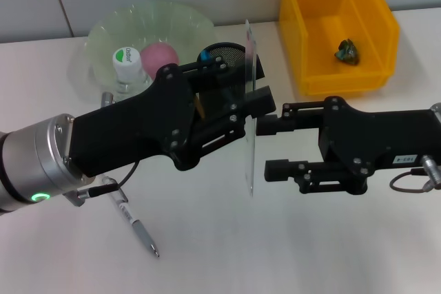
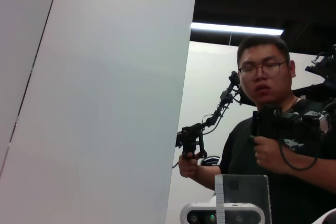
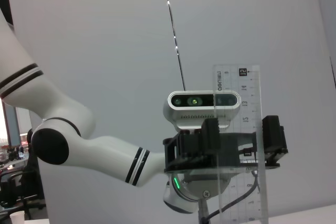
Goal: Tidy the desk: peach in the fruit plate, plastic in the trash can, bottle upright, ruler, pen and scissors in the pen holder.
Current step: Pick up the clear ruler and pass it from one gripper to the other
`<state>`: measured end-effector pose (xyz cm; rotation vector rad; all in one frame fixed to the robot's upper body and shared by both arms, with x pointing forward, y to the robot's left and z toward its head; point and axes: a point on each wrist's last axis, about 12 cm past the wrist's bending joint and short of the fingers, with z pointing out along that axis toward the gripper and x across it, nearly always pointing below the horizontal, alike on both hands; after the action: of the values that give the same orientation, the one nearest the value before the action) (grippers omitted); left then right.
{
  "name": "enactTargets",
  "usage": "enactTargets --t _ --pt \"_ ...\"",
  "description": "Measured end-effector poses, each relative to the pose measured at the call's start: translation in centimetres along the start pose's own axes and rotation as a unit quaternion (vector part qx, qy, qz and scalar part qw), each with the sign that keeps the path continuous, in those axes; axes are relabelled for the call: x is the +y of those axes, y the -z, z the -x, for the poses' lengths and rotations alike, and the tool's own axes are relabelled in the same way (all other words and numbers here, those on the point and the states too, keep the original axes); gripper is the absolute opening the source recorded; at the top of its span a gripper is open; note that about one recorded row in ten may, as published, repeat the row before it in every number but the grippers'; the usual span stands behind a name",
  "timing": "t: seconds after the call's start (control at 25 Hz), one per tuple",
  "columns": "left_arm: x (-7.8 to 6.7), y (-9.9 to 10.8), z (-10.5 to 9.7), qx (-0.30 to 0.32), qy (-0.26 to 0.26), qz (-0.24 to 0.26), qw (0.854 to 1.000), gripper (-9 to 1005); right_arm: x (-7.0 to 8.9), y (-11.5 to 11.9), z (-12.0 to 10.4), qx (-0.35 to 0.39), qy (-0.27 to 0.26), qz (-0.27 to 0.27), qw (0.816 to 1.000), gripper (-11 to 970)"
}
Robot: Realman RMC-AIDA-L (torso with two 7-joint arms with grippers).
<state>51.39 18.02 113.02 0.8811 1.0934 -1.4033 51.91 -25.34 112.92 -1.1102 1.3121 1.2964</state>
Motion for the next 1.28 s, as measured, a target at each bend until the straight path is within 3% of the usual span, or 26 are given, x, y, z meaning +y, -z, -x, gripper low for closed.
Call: enactTargets --t 0.36,1.28 --pt "0.0 -0.2 0.0 0.002 -0.001 -0.004 1.0 439 -0.5 -1.4 -0.3 0.01 -0.008 0.014 1.0 496" --pt "0.3 -0.5 0.1 0.007 0.006 -0.008 1.0 446 -0.7 -1.9 -0.4 0.02 -0.007 0.019 1.0 488"
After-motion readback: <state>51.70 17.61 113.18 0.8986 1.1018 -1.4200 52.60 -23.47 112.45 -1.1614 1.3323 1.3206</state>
